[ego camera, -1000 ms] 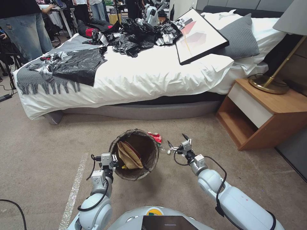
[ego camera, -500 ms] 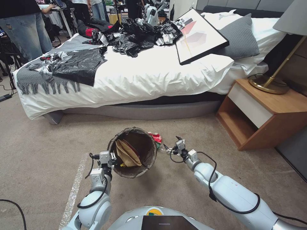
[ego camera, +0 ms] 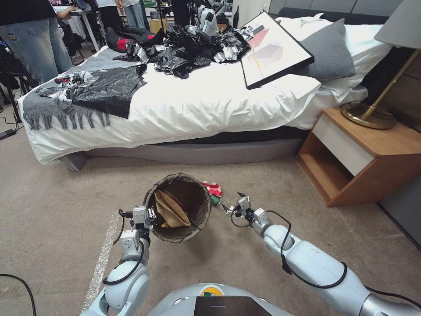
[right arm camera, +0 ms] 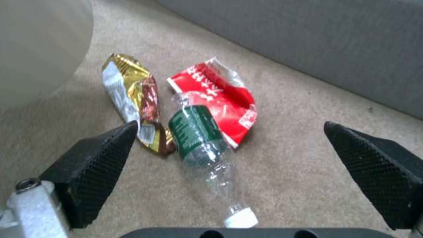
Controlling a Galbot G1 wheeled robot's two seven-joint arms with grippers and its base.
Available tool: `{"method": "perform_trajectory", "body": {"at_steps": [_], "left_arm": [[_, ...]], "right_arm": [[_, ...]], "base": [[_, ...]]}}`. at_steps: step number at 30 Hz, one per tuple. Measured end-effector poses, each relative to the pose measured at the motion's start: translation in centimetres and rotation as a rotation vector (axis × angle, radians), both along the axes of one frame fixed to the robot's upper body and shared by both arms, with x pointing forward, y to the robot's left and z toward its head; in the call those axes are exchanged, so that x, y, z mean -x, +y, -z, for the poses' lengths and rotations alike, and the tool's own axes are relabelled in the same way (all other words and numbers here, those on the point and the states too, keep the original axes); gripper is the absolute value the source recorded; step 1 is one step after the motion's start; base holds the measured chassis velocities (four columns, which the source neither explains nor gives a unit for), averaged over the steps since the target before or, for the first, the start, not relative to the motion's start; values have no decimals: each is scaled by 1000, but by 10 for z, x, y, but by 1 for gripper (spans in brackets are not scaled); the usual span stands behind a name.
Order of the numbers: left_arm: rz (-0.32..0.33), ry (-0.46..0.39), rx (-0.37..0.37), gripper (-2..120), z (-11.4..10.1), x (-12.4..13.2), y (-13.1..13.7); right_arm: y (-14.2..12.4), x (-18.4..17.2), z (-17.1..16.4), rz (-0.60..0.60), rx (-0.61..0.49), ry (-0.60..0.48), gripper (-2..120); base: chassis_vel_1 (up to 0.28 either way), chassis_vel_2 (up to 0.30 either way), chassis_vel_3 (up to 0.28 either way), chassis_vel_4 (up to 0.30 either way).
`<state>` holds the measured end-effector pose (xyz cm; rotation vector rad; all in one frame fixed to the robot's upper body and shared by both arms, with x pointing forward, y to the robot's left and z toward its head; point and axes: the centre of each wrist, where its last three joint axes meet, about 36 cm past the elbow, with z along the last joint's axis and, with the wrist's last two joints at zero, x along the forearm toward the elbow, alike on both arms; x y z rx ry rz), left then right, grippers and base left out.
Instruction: Pick up the trash bin, then pick up the garbage from the floor and place it into the trash bin.
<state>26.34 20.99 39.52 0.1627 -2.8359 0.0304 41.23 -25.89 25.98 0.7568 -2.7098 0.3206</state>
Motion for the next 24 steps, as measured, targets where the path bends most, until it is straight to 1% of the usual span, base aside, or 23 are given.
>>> {"method": "perform_trajectory", "body": {"at_steps": [4, 9, 14, 17, 24], "left_arm": [[-3, -1, -3, 0, 0, 0, 1], [-7, -5, -1, 0, -1, -2, 3], [-8, -6, 2, 0, -2, -3, 3], [-7, -4, 4, 0, -2, -2, 2], [-3, -2, 5, 0, -1, -1, 1]], "right_arm": [[1, -3, 5, -11, 5, 6, 100], [1, -11, 20, -44, 30, 22, 100], [0, -16, 29, -38, 44, 31, 100], [-6, -25, 37, -29, 59, 40, 100], [-12, -39, 43, -15, 63, 48, 100]], "base": [[0, 0, 0, 0], [0, 0, 0, 0], [0, 0, 0, 0], [0, 0, 0, 0], [0, 0, 0, 0]]}}
